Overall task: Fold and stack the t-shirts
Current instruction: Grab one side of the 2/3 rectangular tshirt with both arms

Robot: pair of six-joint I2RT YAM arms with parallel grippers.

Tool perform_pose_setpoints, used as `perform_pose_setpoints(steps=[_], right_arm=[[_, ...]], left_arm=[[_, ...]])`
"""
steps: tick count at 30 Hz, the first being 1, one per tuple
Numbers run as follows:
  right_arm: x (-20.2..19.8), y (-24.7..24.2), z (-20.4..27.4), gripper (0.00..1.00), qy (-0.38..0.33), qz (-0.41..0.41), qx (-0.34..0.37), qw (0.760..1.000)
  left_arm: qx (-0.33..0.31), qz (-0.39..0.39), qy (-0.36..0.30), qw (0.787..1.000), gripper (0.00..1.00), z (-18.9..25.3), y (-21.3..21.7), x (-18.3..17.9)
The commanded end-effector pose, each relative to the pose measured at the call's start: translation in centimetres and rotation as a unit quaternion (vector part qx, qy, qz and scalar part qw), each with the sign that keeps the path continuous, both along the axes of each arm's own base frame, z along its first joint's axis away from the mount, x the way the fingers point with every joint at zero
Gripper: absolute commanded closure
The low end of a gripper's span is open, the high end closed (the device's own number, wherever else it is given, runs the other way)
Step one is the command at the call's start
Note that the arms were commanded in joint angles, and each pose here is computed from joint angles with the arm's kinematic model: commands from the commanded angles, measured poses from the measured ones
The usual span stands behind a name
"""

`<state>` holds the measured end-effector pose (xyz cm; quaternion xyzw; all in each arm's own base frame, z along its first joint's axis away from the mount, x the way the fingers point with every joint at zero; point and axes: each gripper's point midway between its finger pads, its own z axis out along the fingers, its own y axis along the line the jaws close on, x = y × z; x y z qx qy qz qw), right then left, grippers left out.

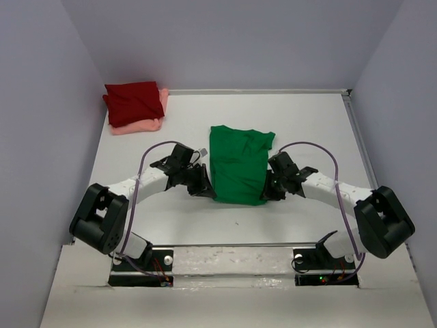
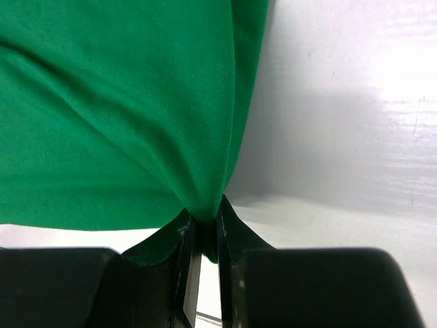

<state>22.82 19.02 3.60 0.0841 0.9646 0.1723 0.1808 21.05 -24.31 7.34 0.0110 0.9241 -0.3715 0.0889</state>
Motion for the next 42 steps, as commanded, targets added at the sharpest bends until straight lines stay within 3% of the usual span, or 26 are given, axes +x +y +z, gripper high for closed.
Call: perform_pose_setpoints(steps=[1,11,14,17,18,21,29,36,42], right_arm=[[-1.4,-0.3,0.1,0.82,0.001,-0.013,-0.011,1.000],[-4.3,-0.8,-0.2,0.77,0.005,-0.030,-0.030,0.999],[-5.2,-1.1,-0.6,0.67,0.006,-0.028,-0.038,0.999],[-6.2,-1.6,-1.2,0.50,0.007,-0.028,-0.042,0.999],[-6.2,-1.8,-1.3,0.40,0.003,-0.031,-0.044,0.999],[-6.5,-2.2,-1.5,0.34,0.001,-0.037,-0.042,0.998],[-7.4,-1.5,-1.8,0.35,0.000,-0.042,-0.028,0.999],[-5.9,-0.8,-2.5,0.50,-0.003,-0.037,-0.053,0.998],[-4.7,-0.6,-2.2,0.49,-0.014,-0.046,-0.065,0.997]], left_arm=[[-0.010,0.007,-0.006,1.000,1.00,0.7,-0.5,-0.9],[-0.011,0.012,0.001,1.000,1.00,0.3,-0.6,-2.4],[-0.011,0.012,0.004,1.000,1.00,0.1,-0.7,-2.8],[-0.010,0.010,0.008,1.000,1.00,-0.2,-0.8,-3.1],[-0.009,0.010,0.008,1.000,1.00,-0.3,-0.8,-3.3],[-0.009,0.008,0.010,1.000,1.00,-0.6,-0.9,-3.4],[-0.010,-0.005,0.015,1.000,1.00,-1.0,-1.4,-3.6],[-0.016,-0.012,0.019,1.000,1.00,-1.3,-1.9,-3.6],[-0.017,-0.017,0.019,1.000,1.00,-1.4,-1.9,-3.7]])
